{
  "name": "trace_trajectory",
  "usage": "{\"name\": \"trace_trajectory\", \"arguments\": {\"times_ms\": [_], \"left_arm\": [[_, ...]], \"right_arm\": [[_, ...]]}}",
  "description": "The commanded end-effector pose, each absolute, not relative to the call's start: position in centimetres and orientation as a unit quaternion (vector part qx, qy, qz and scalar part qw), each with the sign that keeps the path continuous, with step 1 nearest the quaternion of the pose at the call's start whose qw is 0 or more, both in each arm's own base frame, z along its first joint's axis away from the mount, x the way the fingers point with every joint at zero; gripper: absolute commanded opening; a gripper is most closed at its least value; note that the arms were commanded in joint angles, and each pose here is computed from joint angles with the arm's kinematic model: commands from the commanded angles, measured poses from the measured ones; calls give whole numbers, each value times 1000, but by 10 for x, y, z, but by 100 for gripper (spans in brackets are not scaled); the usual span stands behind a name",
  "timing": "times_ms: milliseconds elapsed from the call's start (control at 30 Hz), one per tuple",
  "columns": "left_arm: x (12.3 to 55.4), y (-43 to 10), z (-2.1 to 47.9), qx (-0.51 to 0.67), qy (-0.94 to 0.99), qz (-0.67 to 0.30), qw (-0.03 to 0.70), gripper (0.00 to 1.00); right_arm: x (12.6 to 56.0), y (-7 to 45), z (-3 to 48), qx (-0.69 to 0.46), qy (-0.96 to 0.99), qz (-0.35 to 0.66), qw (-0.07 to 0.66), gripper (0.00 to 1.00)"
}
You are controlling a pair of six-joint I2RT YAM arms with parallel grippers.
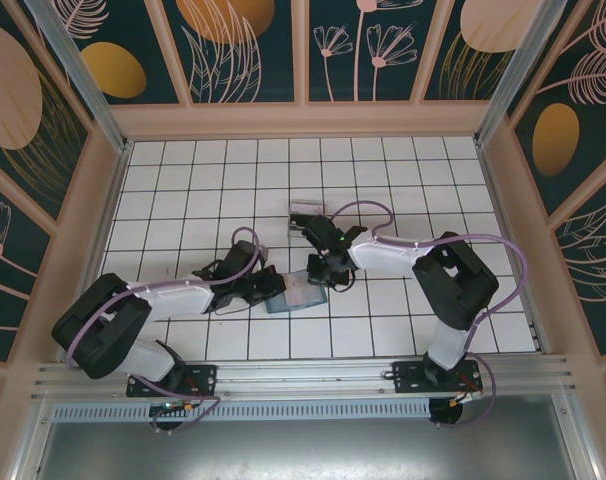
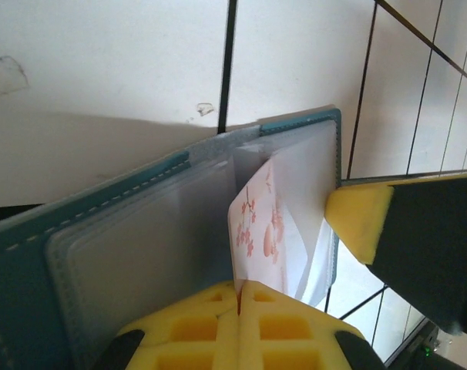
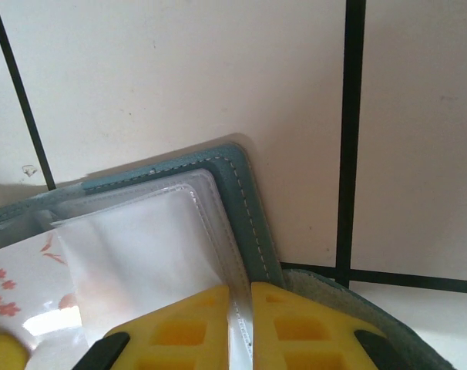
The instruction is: Take the credit cards out of the card holder
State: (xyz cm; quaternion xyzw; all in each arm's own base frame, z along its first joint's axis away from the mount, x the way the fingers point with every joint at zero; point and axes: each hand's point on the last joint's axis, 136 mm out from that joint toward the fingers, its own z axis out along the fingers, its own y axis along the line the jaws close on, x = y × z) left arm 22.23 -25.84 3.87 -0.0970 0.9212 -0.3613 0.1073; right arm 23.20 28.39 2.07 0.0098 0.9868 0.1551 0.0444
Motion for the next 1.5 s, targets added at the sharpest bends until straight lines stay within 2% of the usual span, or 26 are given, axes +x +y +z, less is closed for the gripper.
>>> {"name": "trace_trajectory", "arguments": {"times_ms": [0,433,500,667,867,1200,1467], "left_arm": [[211,-239,35,-64,948,-296,95,6],[218,-236,83,114,956,-235,133,4],[225,-236,89,141,955,-219,144,0],[252,-235,111,204,950,-158,178,0],[274,-230,119,304,927,-84,204,0],[285,-262,129,525,826,-81,189,0],[316,-267,135,645,739,-4,194,0]], "right_arm": [[219,269,-1,14,993,113,15,13],[231,283,32,13,987,153,44,16],[233,285,39,11,986,159,52,17],[241,283,57,17,982,170,79,19],[252,266,75,30,978,174,109,20],[270,220,89,57,975,161,139,21],[274,202,99,69,974,156,151,21]]}}
